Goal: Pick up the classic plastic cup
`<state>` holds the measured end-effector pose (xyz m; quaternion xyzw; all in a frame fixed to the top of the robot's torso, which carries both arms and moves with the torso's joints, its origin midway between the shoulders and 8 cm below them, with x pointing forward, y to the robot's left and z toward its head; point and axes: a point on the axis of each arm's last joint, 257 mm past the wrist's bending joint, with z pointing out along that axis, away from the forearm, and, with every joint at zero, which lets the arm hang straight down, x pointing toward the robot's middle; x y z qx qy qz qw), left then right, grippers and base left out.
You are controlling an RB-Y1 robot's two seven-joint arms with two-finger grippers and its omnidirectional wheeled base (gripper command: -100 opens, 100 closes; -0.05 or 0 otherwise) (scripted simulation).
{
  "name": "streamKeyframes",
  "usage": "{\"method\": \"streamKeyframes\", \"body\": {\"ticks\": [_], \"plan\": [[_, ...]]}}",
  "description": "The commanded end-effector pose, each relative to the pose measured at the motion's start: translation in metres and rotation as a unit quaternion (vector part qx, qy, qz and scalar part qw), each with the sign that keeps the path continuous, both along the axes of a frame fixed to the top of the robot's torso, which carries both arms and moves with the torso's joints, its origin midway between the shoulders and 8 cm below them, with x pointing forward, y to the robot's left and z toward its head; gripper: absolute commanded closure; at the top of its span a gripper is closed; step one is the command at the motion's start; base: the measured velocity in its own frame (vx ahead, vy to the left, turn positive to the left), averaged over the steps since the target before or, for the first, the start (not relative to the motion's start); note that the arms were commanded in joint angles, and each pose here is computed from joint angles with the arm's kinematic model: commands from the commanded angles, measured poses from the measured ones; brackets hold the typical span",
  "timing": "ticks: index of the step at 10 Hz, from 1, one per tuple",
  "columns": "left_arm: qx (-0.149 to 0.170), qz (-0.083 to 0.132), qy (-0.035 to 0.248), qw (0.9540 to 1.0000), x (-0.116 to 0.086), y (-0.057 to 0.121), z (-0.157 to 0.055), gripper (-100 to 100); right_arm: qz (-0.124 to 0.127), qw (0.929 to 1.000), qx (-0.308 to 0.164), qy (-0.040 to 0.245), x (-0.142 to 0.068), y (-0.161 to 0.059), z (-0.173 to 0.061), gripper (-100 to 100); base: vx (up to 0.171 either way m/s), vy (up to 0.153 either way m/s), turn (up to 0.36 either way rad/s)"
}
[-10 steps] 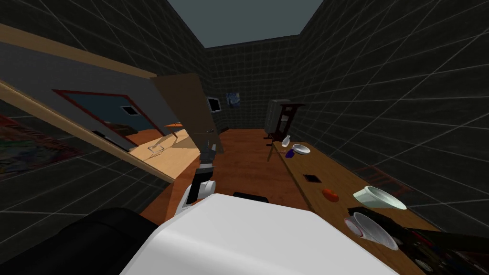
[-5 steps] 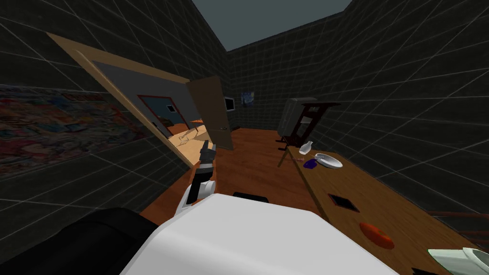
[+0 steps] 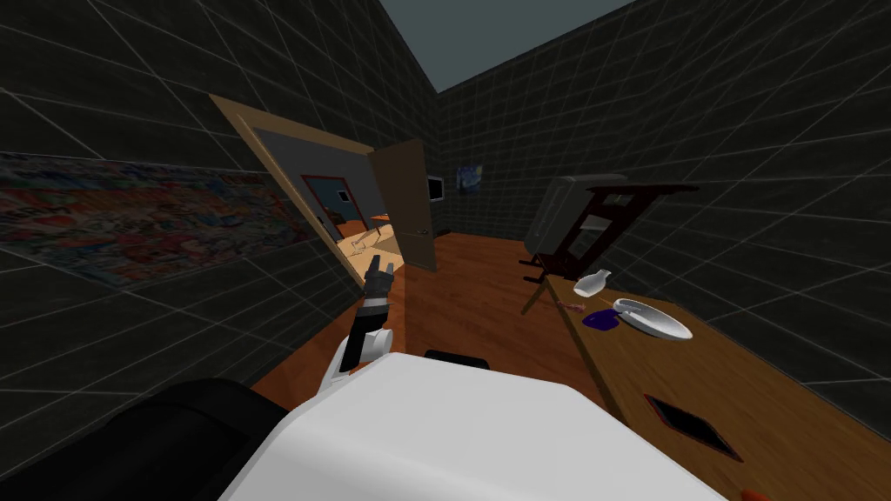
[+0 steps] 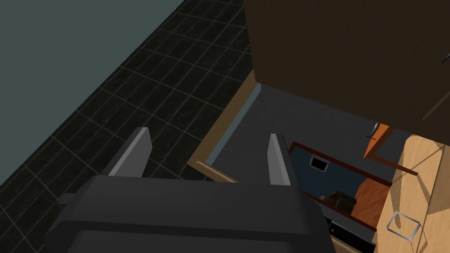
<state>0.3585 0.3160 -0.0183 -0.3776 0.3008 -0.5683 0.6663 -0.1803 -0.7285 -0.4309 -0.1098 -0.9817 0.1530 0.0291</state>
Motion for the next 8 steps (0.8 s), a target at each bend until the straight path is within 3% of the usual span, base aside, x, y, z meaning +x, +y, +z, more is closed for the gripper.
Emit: {"method": "streamKeyframes", "body": {"ticks": [1,2,5,6,7,8], "plan": [[0.0,0.0,0.0,1.0,0.0,0.0,0.0,0,-0.001,1.0,-0.009,0.001,0.005,-0.009,0.004,-100,0.014,0.013,0.249],[0.0,0.0,0.0,1.0,0.0,0.0,0.0,0,-0.002,1.0,-0.006,-0.002,0.013,-0.007,-0.001,-100,0.011,0.01,0.289],[0.0,0.0,0.0,1.0,0.0,0.0,0.0,0,-0.003,1.0,-0.007,-0.003,0.013,-0.008,-0.001,-100,0.004,0.0,0.012],[0.0,0.0,0.0,1.0,0.0,0.0,0.0,0,-0.003,1.0,-0.006,-0.003,0.013,-0.007,-0.001,0,0.0,0.0,0.0],[0.0,0.0,0.0,1.0,0.0,0.0,0.0,0,0.003,0.9999,-0.012,-0.001,0.016,-0.009,-0.001,-100,0.007,-0.017,-0.02],[0.0,0.0,0.0,1.0,0.0,0.0,0.0,0,0.004,0.9998,-0.019,0.0,0.016,-0.011,0.001,-100,0.012,-0.044,-0.022]]}}
